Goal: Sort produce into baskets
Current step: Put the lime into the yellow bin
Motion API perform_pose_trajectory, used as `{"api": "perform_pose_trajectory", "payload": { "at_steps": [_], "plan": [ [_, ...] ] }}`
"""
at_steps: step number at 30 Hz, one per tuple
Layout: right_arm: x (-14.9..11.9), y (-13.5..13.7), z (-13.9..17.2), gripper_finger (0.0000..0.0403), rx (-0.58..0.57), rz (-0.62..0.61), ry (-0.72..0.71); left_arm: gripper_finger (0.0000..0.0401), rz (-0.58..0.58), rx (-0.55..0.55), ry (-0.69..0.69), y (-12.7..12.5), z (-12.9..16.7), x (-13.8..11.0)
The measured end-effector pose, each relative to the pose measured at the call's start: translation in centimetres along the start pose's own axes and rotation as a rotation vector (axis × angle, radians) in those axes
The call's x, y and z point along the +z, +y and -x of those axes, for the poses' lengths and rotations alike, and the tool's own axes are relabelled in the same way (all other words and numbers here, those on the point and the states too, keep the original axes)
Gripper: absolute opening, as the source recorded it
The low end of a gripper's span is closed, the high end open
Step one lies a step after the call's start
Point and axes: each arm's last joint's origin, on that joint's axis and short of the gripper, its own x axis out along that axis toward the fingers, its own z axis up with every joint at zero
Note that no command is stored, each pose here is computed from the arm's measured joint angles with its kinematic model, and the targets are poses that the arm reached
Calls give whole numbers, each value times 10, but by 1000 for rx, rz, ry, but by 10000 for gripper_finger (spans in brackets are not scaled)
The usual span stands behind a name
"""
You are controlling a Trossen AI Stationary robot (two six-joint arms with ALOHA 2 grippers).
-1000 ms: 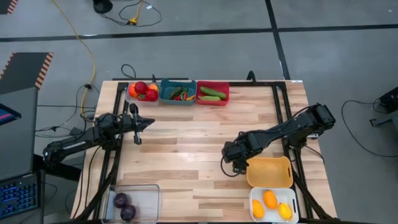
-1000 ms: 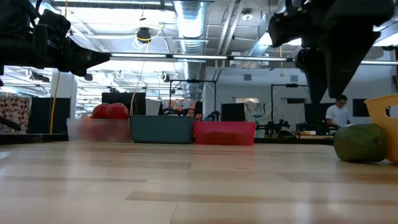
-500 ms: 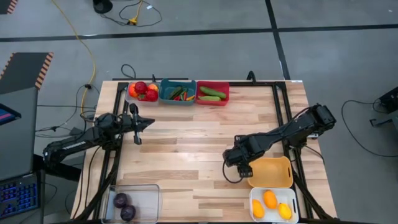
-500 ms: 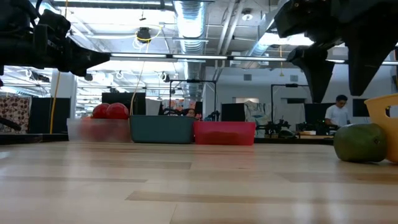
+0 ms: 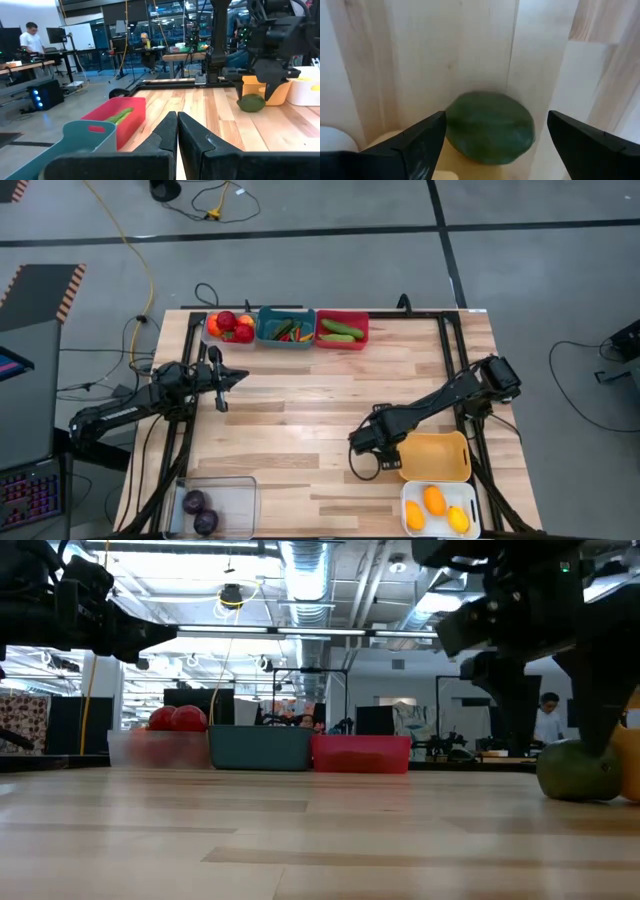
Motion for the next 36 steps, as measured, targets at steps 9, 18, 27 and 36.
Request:
{"api": "perform_pose_trajectory", "payload": {
  "at_steps": [9,18,27,36],
  "plan": [
    [-2,0,-3,372,-14,1,64,0,5,3,1,0,0,0],
    [0,-4,-3,372,26,-46,63,0,4,4,1,0,0,0],
    [3,-17,-3,372,60,-198,73,0,5,3,1,0,0,0],
    [4,-21,-3,372,88,-296,85,0,5,3,1,0,0,0]
  ]
}}
